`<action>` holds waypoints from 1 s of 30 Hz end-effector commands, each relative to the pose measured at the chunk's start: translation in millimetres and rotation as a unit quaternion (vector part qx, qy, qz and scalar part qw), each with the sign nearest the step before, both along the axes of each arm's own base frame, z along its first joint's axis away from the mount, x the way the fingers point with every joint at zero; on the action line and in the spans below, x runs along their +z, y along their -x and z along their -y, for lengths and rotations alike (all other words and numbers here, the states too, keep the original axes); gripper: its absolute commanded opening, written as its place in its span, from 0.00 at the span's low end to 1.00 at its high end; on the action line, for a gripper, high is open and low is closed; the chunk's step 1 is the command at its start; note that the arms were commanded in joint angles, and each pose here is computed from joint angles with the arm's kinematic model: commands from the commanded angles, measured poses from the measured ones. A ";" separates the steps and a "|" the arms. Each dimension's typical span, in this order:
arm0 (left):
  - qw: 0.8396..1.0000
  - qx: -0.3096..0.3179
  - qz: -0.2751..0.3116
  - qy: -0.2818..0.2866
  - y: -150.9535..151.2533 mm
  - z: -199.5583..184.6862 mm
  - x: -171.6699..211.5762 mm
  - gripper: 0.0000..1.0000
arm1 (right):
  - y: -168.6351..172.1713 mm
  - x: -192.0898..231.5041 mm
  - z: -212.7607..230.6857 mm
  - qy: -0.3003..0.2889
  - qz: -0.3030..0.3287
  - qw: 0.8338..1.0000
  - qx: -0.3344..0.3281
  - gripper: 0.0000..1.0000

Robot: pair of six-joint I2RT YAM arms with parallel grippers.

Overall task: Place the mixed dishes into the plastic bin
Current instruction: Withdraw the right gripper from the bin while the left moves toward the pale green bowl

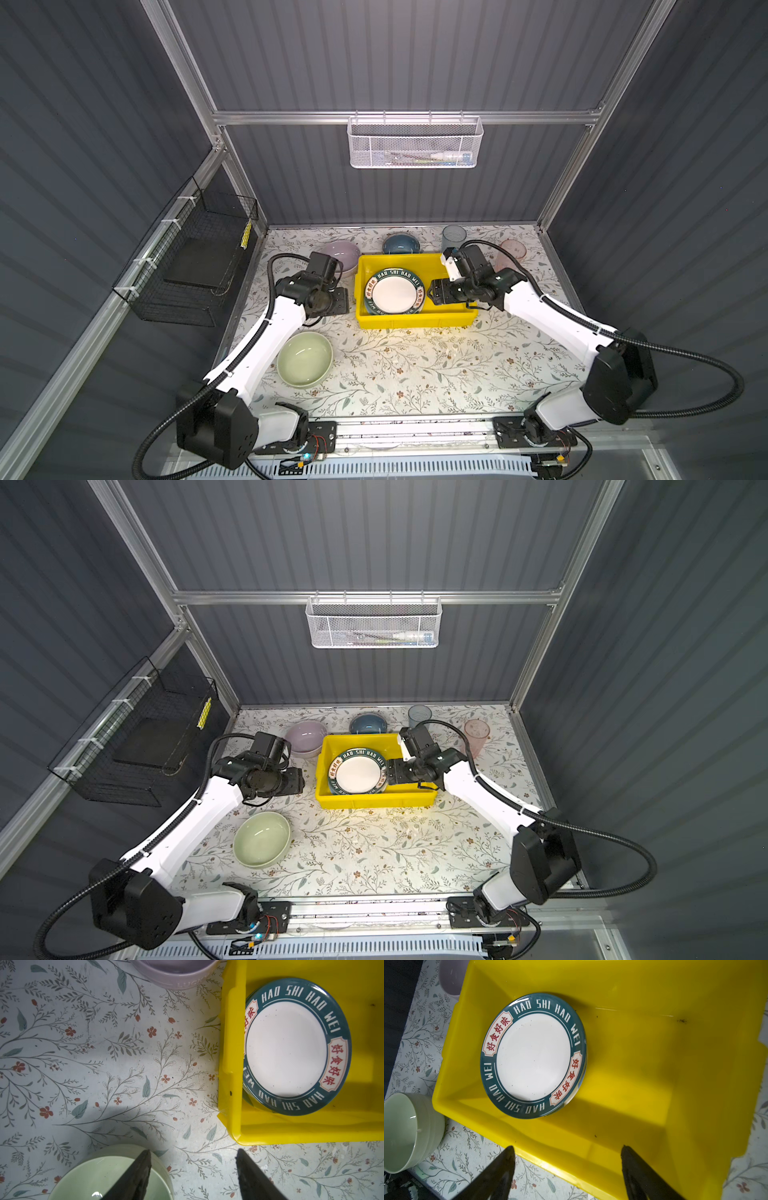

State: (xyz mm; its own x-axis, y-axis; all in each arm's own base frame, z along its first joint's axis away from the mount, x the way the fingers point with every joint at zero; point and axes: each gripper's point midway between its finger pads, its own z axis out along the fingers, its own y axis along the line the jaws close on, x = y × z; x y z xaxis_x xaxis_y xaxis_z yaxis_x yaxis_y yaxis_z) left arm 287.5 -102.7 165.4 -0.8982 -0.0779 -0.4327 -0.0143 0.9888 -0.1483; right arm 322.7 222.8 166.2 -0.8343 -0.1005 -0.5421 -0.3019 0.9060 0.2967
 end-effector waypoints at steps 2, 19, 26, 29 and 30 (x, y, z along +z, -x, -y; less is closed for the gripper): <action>0.998 0.047 -0.042 0.013 22.1 -8.2 -22.2 0.65 | 14.5 8.6 4.6 -0.021 0.009 1.000 0.000 0.82; 0.990 0.097 -0.097 0.006 73.3 -16.7 -73.8 0.54 | 36.3 -6.4 19.3 -0.037 0.009 0.999 -0.022 0.84; 0.988 0.101 -0.119 -0.012 84.4 -17.2 -100.2 0.45 | 40.6 -9.6 22.5 -0.037 0.008 0.999 -0.024 0.85; 0.988 0.099 -0.121 -0.012 85.8 -15.8 -104.8 0.37 | 42.7 -12.0 24.9 -0.034 0.007 0.999 -0.025 0.85; 0.987 0.099 -0.123 -0.017 86.5 -16.5 -106.9 0.35 | 44.1 -13.5 25.7 -0.033 0.005 0.999 -0.026 0.85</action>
